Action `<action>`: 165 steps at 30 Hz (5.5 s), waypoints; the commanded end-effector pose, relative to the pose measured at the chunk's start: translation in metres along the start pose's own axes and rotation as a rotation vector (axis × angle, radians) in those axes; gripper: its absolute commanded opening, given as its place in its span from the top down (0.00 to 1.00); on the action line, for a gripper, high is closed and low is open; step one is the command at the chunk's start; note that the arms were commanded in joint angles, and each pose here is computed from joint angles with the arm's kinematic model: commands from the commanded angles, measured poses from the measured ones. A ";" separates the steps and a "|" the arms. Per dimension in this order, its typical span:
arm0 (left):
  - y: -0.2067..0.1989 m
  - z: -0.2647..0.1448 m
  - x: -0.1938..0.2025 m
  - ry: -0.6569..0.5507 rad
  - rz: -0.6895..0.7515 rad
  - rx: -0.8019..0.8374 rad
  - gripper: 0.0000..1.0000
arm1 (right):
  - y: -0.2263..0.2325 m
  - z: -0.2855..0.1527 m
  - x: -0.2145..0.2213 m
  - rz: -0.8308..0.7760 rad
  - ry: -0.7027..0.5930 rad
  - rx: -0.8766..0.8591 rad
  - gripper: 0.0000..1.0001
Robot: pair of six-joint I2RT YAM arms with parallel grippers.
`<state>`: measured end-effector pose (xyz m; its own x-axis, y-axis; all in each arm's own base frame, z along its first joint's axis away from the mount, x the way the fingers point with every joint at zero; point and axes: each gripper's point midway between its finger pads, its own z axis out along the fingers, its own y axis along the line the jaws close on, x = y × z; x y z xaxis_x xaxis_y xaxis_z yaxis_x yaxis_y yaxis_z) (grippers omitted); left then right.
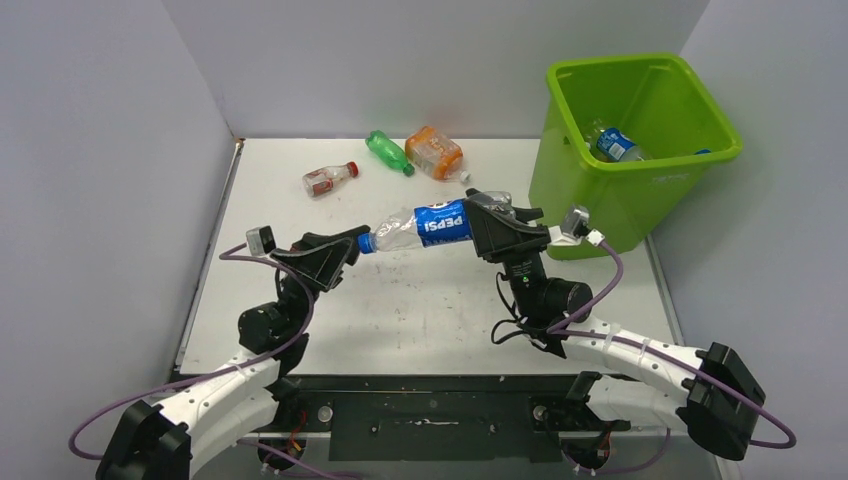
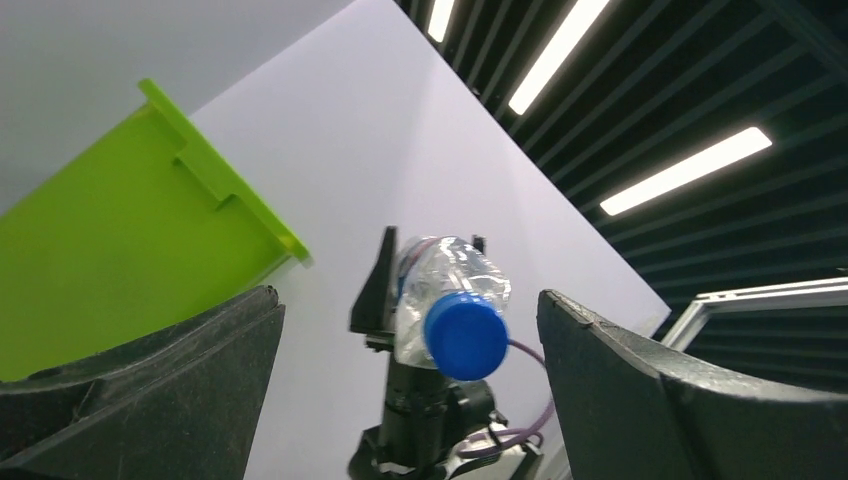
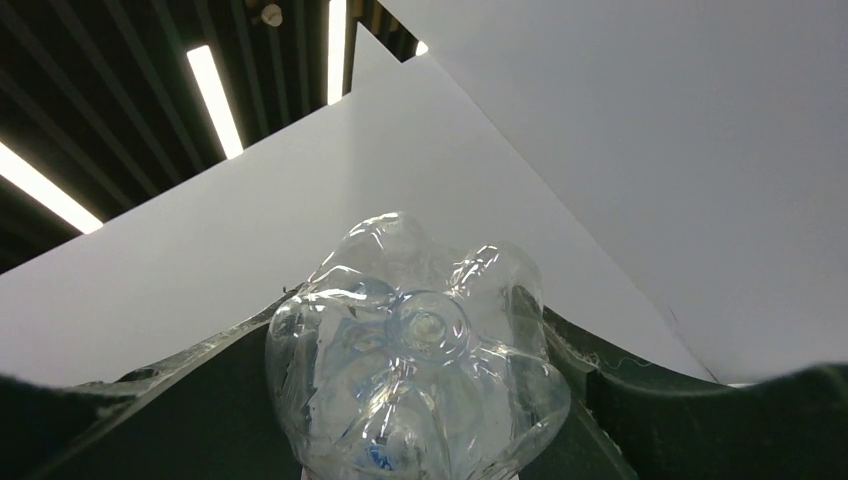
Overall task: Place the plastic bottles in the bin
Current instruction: Pick up the plastic bottle at the center of the board.
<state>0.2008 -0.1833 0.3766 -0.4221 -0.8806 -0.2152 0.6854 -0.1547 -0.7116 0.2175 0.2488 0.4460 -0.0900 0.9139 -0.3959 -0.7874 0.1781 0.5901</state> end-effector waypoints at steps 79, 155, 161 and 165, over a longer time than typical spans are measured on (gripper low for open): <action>-0.070 0.056 0.046 0.013 0.121 0.121 1.00 | -0.002 -0.038 -0.007 -0.182 0.131 0.135 0.19; -0.063 0.074 0.110 0.815 0.289 0.174 1.00 | 0.038 -0.069 0.091 -0.366 1.000 -0.060 0.10; -0.068 0.072 0.112 0.811 0.288 0.190 1.00 | 0.020 -0.065 0.106 -0.393 1.022 -0.002 0.03; -0.064 0.072 0.109 0.774 0.309 0.174 1.00 | 0.017 -0.068 0.113 -0.378 1.022 -0.004 0.43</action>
<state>0.1589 -0.3088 0.4289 -0.5029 -0.2778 -0.8185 0.8611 -0.0789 -0.5023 0.1470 0.3267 0.3428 -0.3502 -0.0162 -0.9365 -0.8671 0.3838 0.3176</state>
